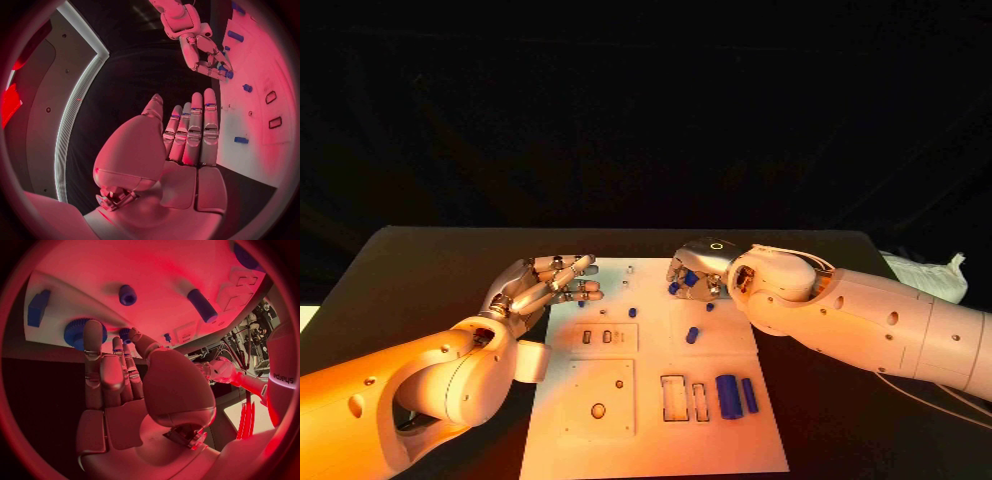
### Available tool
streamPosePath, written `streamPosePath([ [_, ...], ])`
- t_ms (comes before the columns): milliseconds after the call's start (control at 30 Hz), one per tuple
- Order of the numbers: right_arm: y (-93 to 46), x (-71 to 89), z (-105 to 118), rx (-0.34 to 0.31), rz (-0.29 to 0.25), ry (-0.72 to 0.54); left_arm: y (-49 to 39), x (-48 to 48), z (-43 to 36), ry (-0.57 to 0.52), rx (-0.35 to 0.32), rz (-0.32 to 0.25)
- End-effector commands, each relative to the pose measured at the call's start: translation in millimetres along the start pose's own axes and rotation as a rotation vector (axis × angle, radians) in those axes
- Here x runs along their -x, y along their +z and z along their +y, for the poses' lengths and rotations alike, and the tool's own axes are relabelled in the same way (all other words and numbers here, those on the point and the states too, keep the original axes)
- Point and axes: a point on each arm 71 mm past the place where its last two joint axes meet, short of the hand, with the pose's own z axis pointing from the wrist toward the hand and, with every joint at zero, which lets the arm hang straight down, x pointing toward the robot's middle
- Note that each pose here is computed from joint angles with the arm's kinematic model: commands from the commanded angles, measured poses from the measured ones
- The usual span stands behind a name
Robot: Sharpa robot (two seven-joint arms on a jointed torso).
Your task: Assemble the parts on the task board
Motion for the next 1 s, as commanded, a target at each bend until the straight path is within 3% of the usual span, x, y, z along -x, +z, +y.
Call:
streamPosePath([
  [33, 0.8, -1.3, 1.2, 0.003, 0.021, -0.015, 0.5, -1.7, -0.1, -0.014, 0.009, 0.015],
  [567, 4.3, -2.9, 1.4, -0.006, 0.036, -0.02, 0.2, -3.2, 0.0, -0.015, 0.014, 0.016],
  [1000, 4.7, 12.9, 11.4, 0.013, -0.168, -0.02, 0.1, -2.3, 0.3, -0.014, 0.018, 0.015],
])
